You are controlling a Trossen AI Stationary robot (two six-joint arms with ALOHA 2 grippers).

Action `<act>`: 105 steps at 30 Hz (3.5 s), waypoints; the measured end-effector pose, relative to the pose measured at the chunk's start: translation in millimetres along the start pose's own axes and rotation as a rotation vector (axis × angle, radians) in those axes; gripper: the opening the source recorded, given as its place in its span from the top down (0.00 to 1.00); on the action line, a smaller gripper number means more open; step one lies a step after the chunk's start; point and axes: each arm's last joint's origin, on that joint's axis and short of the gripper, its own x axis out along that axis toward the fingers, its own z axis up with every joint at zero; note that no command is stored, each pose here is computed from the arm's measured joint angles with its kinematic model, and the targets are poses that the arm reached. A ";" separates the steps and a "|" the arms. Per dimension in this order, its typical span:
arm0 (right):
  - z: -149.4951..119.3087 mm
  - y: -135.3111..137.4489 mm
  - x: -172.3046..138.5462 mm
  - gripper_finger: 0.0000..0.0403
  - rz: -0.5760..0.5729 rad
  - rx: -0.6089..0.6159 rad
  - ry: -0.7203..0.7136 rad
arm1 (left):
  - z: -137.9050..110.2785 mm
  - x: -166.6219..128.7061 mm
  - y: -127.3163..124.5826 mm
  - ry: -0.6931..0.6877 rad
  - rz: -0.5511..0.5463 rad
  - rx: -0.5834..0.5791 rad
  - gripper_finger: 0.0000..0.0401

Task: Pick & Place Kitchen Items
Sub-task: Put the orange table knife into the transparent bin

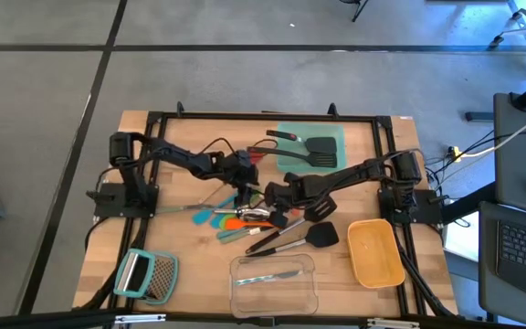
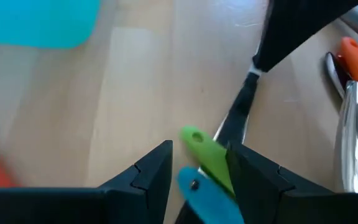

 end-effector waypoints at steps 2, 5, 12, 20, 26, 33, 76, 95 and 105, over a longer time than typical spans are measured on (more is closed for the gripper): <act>1.9 -3.5 -1.5 0.99 0.022 0.028 0.005 | -1.0 6.2 -4.1 -0.007 -0.009 0.014 0.63; 5.0 -9.8 -3.3 0.99 0.068 0.052 0.016 | -0.4 12.6 -10.7 -0.038 -0.014 0.037 0.63; 8.7 -21.7 -1.8 0.99 0.124 0.062 0.052 | 5.3 15.2 -19.2 -0.055 0.085 0.099 0.63; 9.3 -24.0 -1.5 0.99 0.113 0.035 0.049 | 18.3 15.1 -19.0 -0.062 0.117 0.175 0.63; 8.7 -24.5 -1.6 0.99 0.102 0.031 0.052 | 24.9 14.7 -19.9 -0.023 0.064 0.215 0.63; 9.4 -26.1 -1.5 0.99 0.168 0.038 0.075 | 23.3 15.3 -27.9 0.000 -0.046 0.191 0.63; 15.0 -40.3 -5.1 0.48 0.159 -0.051 0.051 | 24.9 14.6 -24.1 -0.005 0.023 0.129 0.63; 2.5 -15.1 -3.5 0.48 0.109 -0.183 0.073 | 41.1 10.9 -19.8 -0.072 0.026 -0.045 0.63; 0.4 -19.2 0.9 0.61 0.099 -0.140 0.073 | 45.1 4.2 -20.8 -0.066 0.023 -0.063 0.63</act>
